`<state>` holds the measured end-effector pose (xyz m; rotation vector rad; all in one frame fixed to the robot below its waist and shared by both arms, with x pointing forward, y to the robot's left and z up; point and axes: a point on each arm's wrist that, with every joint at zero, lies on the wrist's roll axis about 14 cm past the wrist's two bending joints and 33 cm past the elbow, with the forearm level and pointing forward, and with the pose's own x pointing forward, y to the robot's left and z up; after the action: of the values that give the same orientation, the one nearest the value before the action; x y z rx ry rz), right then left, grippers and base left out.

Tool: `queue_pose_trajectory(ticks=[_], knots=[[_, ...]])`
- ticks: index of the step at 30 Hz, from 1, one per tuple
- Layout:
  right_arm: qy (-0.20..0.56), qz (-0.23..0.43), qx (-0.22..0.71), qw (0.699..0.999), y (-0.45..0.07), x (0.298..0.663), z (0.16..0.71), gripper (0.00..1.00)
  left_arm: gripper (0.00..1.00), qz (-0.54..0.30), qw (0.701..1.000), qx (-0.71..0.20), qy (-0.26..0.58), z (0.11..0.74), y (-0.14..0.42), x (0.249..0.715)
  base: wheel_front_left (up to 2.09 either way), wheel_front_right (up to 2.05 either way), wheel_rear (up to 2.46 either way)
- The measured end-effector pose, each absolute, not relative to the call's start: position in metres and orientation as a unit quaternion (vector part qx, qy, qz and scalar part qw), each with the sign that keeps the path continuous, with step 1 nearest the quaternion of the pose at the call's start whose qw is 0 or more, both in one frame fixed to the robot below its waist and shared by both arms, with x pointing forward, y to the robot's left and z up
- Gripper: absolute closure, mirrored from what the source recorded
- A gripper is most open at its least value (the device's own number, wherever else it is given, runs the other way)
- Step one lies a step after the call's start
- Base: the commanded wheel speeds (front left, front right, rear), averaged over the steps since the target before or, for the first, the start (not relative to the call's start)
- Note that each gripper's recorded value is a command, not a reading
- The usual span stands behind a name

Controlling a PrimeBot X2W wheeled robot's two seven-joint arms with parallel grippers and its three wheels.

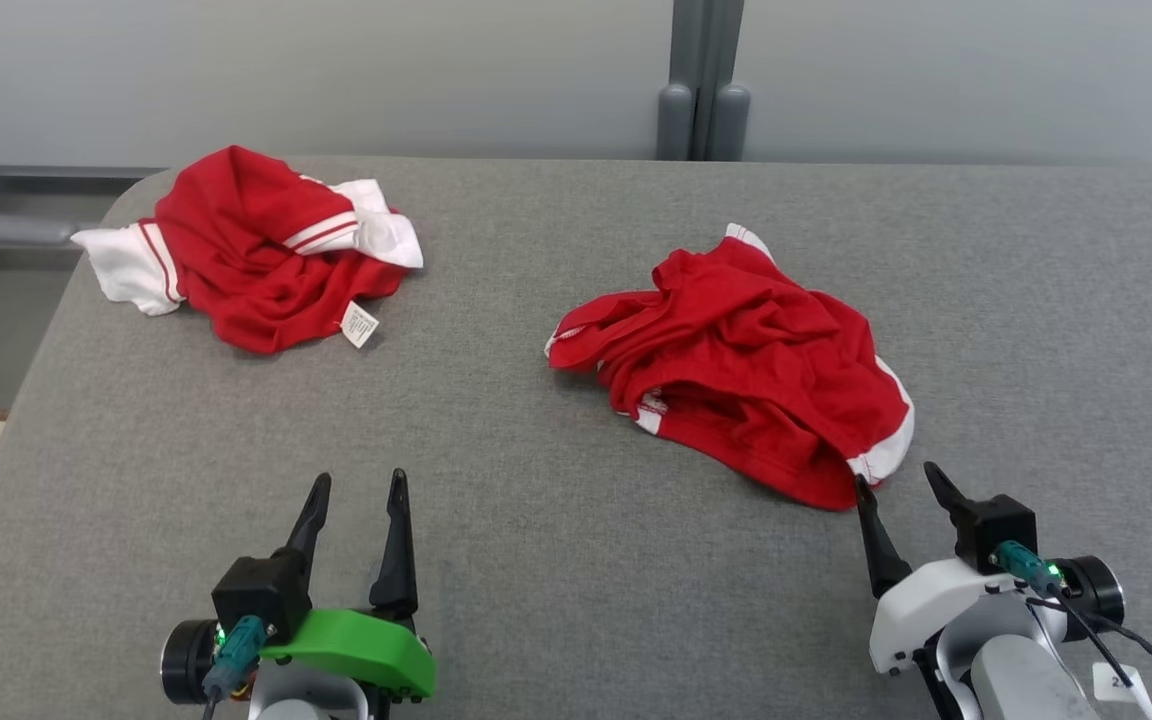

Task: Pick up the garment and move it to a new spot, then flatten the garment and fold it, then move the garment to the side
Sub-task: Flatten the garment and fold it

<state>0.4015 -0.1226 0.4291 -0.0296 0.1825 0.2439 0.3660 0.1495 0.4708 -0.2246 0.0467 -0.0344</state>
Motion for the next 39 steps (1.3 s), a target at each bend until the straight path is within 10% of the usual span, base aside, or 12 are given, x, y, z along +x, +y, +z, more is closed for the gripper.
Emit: queue_pose_trajectory(ticks=[5,7,10,22,39], knots=[[0.124,0.134,-0.024,0.983,-0.112,0.420,0.410,0.00,0.00,0.009,0.993,-0.113,0.028,0.466,0.164,0.365,0.00,0.00,0.00],[0.146,0.131,-0.020,0.980,-0.112,0.422,0.397,0.55,0.00,0.019,0.993,-0.112,0.033,0.463,0.171,0.363,0.00,0.00,0.00],[0.163,0.130,-0.013,0.978,-0.111,0.423,0.387,1.00,0.00,0.031,0.992,-0.113,0.038,0.459,0.177,0.361,0.00,0.00,0.00],[0.034,0.159,0.025,0.986,-0.088,0.430,0.465,1.00,0.00,0.016,0.993,-0.117,0.028,0.466,0.167,0.364,0.00,0.00,0.00],[0.026,0.386,0.037,0.921,0.062,0.403,0.493,1.00,0.00,0.042,0.990,-0.131,0.009,0.479,0.180,0.363,0.00,0.00,0.00]])
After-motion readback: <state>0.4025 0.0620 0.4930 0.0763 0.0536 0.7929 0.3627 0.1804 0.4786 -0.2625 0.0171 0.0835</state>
